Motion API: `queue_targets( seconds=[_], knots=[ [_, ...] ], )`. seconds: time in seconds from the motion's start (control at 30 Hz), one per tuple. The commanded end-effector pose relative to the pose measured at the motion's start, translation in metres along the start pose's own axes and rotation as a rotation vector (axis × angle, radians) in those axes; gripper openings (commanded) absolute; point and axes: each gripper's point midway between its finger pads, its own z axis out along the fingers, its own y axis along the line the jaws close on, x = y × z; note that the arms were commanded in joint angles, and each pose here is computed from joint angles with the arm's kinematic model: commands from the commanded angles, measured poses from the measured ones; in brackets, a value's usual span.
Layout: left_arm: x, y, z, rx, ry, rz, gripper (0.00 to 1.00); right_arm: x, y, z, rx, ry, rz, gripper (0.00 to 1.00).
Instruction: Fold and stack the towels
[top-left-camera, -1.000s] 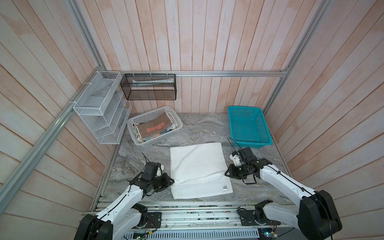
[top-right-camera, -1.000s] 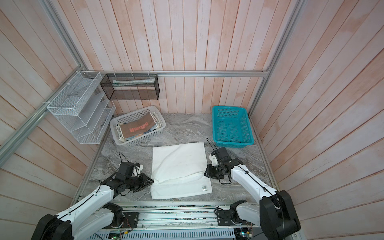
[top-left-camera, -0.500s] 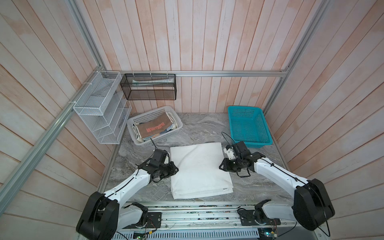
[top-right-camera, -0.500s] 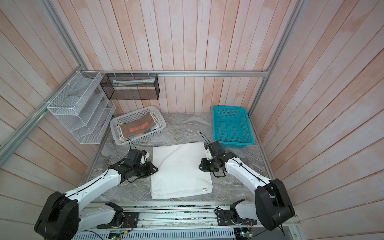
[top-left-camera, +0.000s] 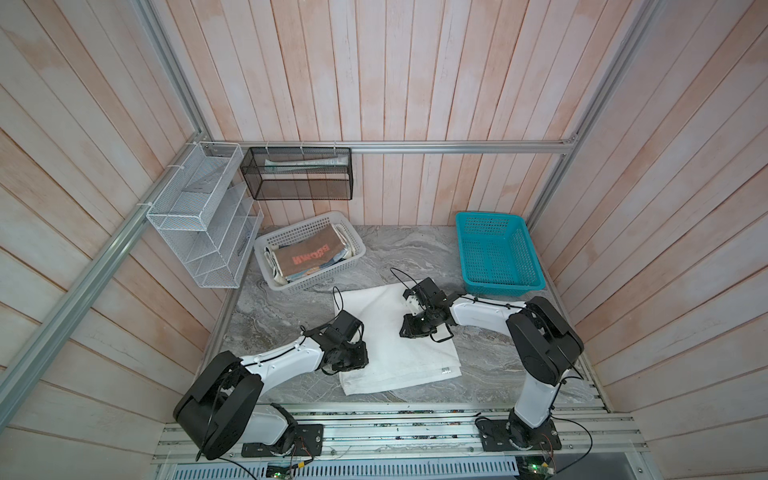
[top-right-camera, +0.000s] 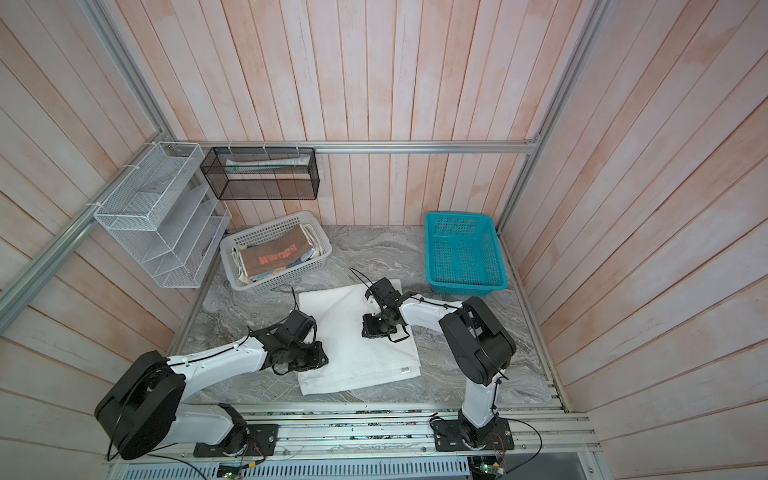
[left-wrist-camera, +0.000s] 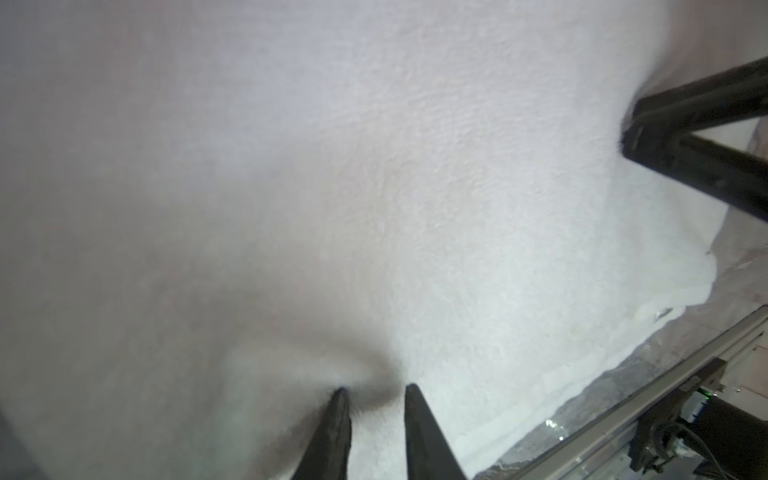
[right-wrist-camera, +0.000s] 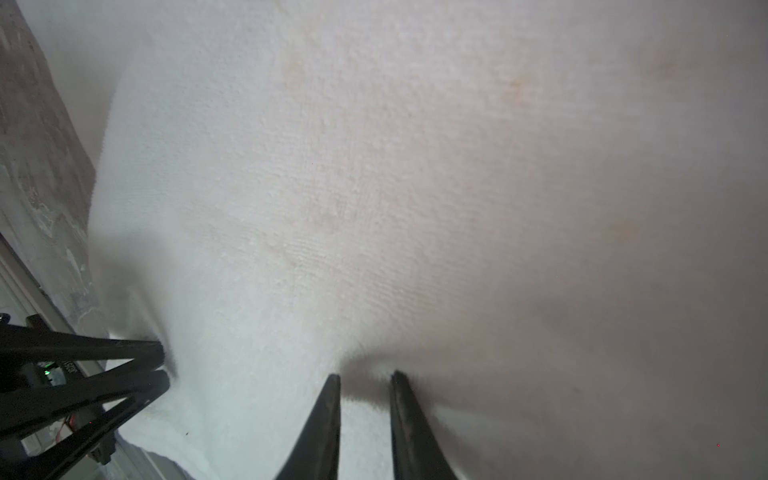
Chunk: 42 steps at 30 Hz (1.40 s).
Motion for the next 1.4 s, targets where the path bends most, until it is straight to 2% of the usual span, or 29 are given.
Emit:
queue_targets(
  seconds=[0.0, 0.17, 0.27, 0.4, 0.67, 0.77, 0.97, 1.23, 1.37],
  knots=[
    [-0.025, 0.009, 0.007, -0.024, -0.037, -0.011, 0.26, 0.006, -0.039, 0.009, 0.117, 0.05, 0.03, 0.23],
    [-0.056, 0.004, -0.021, -0.066, -0.117, 0.003, 0.25, -0.013, -0.024, -0.025, 0.134, -0.012, -0.024, 0.24],
    [-0.058, 0.015, -0.042, -0.089, -0.164, -0.048, 0.27, -0.009, -0.028, -0.051, 0.157, -0.051, -0.005, 0.26],
    [-0.04, 0.034, -0.059, -0.097, -0.177, -0.147, 0.36, 0.019, -0.055, -0.075, 0.167, -0.072, 0.107, 0.27],
    [0.003, 0.036, -0.048, 0.023, -0.099, -0.263, 0.37, 0.079, -0.099, -0.106, 0.222, -0.111, 0.294, 0.35],
    [0.009, 0.037, -0.043, 0.036, -0.081, -0.276, 0.37, 0.077, -0.095, -0.113, 0.2, -0.161, 0.319, 0.39],
    [0.013, 0.033, -0.036, 0.068, -0.05, -0.283, 0.37, 0.098, -0.117, -0.111, 0.286, -0.122, 0.414, 0.42],
    [0.014, 0.033, -0.031, 0.078, -0.035, -0.283, 0.37, 0.109, -0.113, -0.093, 0.216, -0.081, 0.445, 0.42],
    [0.017, 0.036, -0.028, 0.063, -0.024, -0.287, 0.41, 0.115, -0.114, -0.086, 0.212, -0.056, 0.455, 0.42]
  ],
)
